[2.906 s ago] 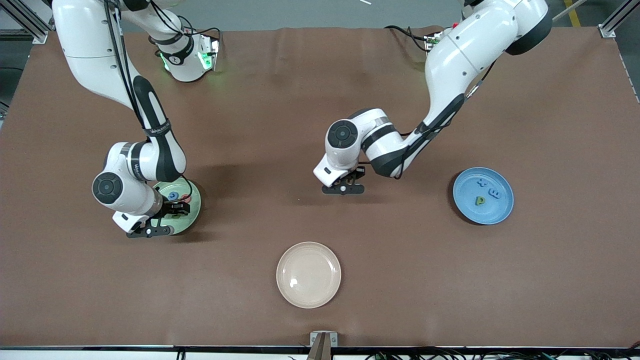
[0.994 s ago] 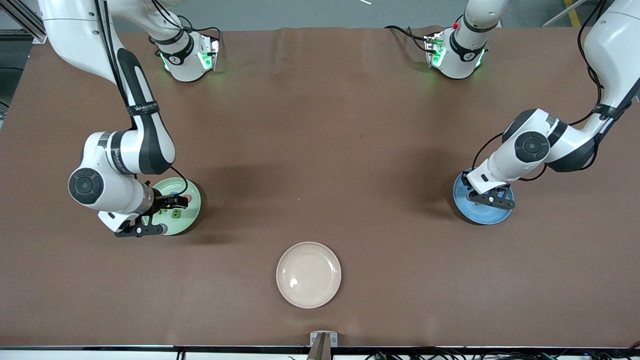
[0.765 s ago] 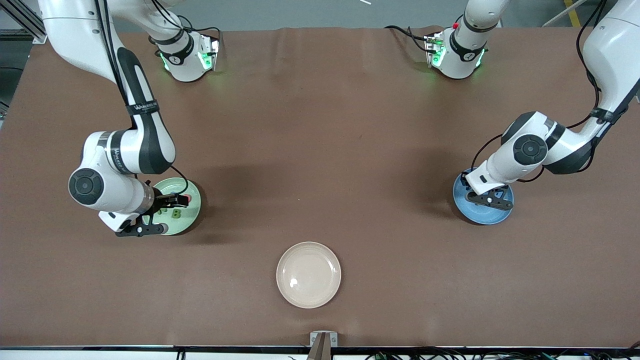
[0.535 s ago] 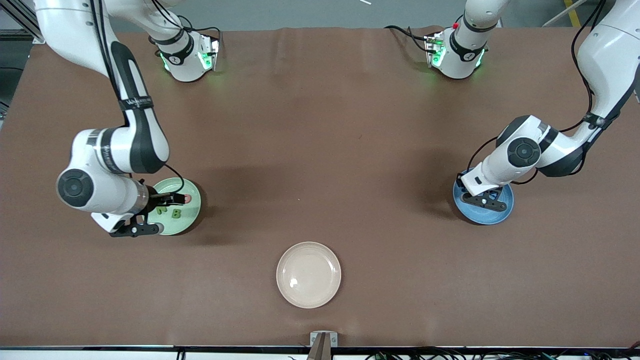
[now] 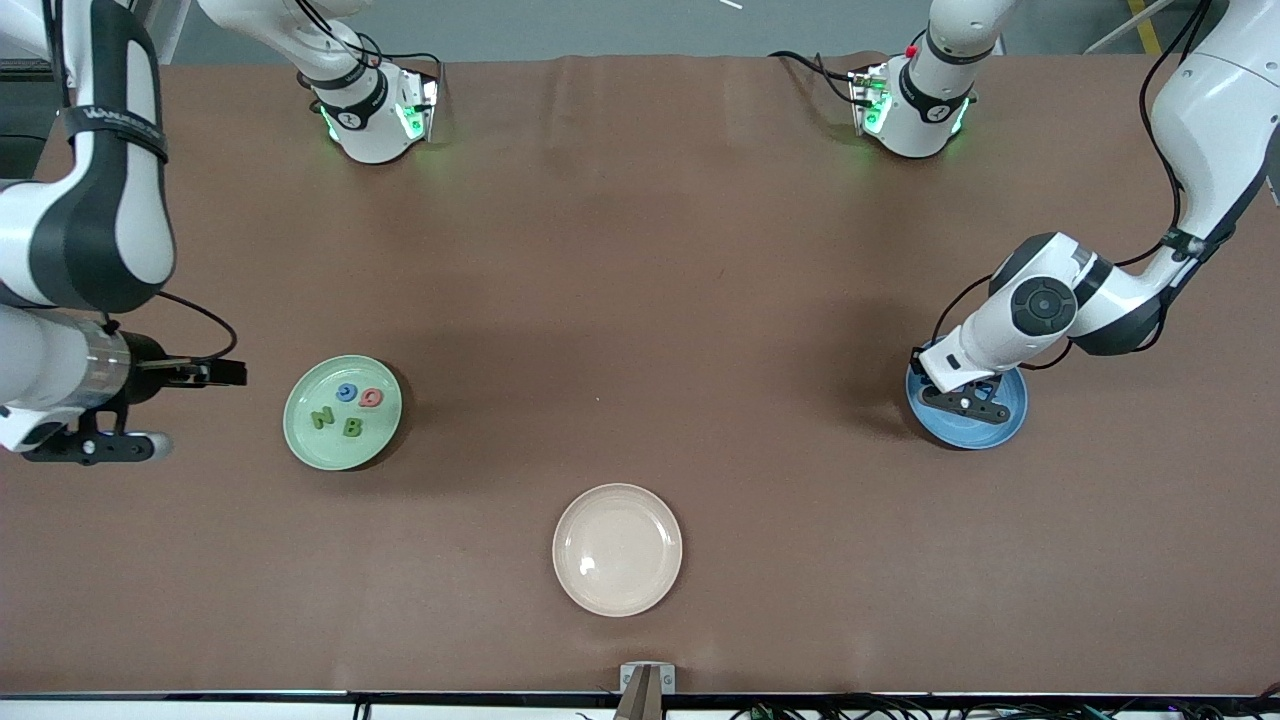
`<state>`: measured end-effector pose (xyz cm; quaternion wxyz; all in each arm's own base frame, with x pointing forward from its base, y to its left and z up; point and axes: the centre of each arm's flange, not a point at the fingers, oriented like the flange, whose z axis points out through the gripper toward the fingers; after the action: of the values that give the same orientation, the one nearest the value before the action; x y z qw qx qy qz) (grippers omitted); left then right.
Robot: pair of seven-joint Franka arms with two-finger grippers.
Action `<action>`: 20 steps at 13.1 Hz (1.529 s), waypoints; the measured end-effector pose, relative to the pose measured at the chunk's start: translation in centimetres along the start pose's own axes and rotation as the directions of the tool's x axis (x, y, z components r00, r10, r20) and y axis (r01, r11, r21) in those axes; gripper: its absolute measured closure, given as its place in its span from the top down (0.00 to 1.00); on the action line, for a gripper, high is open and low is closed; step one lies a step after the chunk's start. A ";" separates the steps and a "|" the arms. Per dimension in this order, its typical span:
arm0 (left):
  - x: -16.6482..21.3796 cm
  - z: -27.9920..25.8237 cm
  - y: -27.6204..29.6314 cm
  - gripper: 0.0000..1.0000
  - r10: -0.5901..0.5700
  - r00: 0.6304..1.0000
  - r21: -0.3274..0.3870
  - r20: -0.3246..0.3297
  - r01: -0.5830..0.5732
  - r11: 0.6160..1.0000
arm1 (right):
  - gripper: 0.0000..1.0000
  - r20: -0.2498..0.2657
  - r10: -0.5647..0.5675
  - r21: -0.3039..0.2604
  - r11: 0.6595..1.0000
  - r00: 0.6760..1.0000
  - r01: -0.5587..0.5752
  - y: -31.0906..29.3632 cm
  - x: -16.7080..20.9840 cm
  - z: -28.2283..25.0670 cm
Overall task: Sort upper and lower case letters into plates
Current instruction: 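Release the green u onto the blue plate and lift the left gripper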
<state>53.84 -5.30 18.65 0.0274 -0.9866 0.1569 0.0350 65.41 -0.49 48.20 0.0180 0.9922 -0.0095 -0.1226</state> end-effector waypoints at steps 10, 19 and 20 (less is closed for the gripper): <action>1.8 -8.0 -1.4 1.00 -0.122 0.992 0.022 0.028 0.122 0.992 | 1.00 -0.064 -0.022 -0.005 1.000 0.998 0.022 -1.2 -0.1 -3.1; 3.9 -14.2 -1.3 1.00 -0.209 0.975 -0.059 0.074 0.213 0.975 | 1.00 -0.090 -0.023 0.052 0.998 0.996 0.027 1.0 -4.8 -7.0; 4.4 -15.4 -0.8 1.00 -0.211 0.973 -0.081 0.089 0.219 0.972 | 1.00 -0.093 -0.023 0.051 0.998 0.995 0.028 1.1 -5.7 -7.3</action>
<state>59.16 -6.87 33.64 -0.0074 -0.9958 0.0462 0.0783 61.67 -1.24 56.73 -0.0094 0.9970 0.0006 -0.0764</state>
